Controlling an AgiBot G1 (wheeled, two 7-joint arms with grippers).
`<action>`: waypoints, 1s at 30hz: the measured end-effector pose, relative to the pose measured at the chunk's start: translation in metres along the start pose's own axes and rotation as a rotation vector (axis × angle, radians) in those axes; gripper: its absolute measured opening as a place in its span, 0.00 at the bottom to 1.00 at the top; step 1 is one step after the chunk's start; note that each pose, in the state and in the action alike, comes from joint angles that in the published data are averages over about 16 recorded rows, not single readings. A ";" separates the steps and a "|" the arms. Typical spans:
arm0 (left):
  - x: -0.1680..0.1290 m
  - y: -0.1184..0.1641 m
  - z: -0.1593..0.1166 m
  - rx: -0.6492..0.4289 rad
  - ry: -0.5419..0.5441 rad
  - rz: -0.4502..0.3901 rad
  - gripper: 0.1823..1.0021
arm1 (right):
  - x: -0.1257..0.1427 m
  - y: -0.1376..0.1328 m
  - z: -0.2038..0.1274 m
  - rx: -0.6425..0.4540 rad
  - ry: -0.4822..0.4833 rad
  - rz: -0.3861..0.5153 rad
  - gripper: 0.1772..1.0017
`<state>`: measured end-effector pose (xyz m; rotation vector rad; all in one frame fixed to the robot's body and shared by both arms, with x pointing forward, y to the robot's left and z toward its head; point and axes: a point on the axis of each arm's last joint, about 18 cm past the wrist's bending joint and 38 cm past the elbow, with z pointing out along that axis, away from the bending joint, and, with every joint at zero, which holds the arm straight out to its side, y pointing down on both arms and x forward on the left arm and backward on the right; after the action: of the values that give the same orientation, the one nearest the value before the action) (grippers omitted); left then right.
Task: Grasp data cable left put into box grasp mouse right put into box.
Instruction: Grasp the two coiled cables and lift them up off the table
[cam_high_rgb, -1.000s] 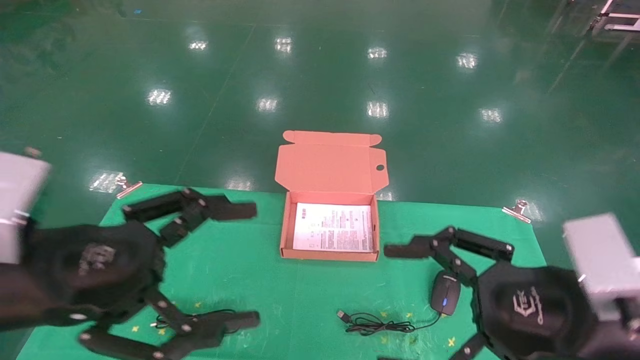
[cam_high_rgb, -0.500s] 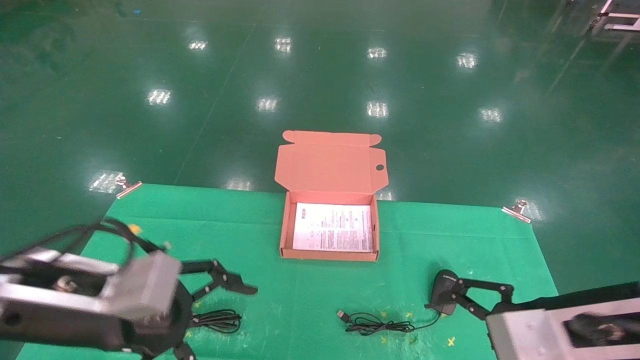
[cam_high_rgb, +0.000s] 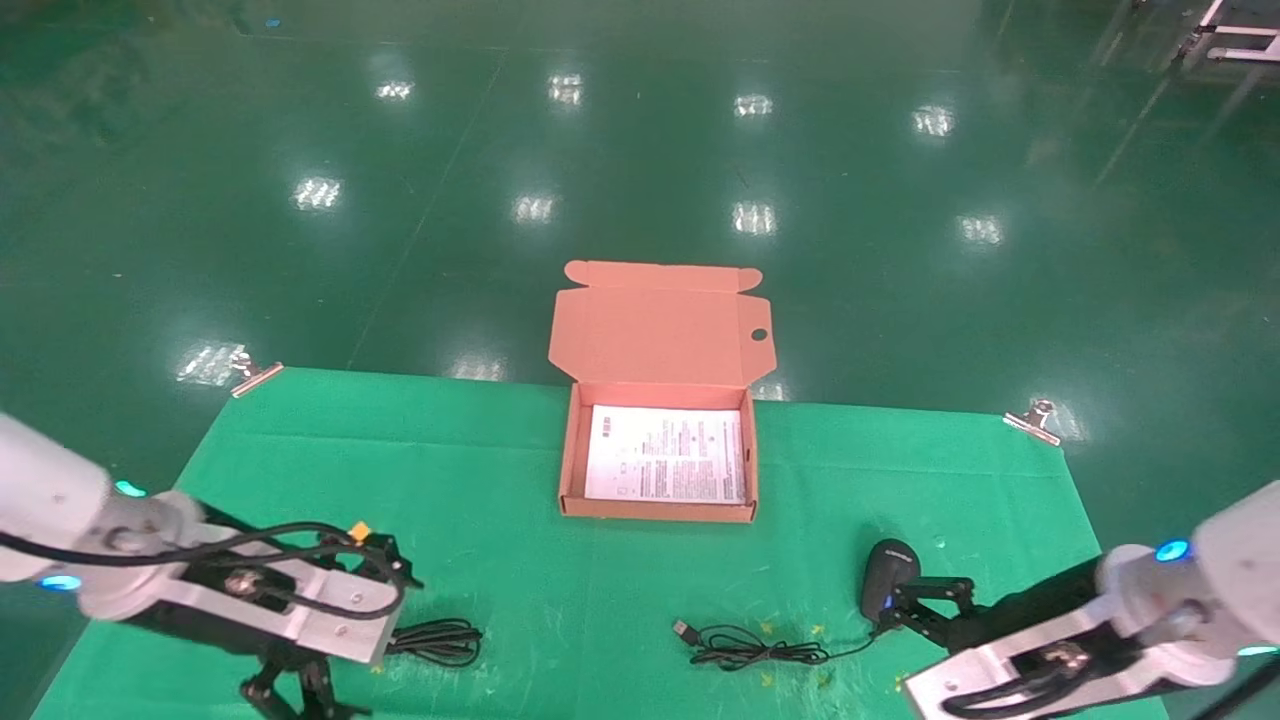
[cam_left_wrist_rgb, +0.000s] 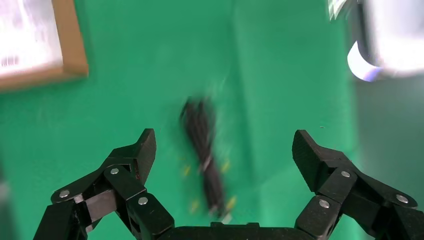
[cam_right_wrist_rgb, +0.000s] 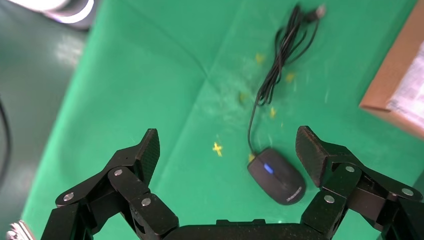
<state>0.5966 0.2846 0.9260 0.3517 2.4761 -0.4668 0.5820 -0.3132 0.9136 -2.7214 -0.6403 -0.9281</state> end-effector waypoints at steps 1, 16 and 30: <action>-0.002 0.004 0.005 -0.027 -0.001 0.003 1.00 | 0.002 0.001 0.006 -0.019 0.001 -0.004 1.00; -0.016 0.055 0.066 -0.142 -0.016 -0.214 1.00 | 0.028 0.011 0.086 -0.103 0.116 0.042 1.00; -0.025 0.089 0.090 -0.121 -0.068 -0.422 1.00 | 0.047 0.005 0.136 -0.041 0.164 0.116 1.00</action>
<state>0.6922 0.3255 0.8498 -0.2387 2.4963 -0.4831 0.6897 -0.2588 0.8359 -2.6488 -0.4329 -1.1312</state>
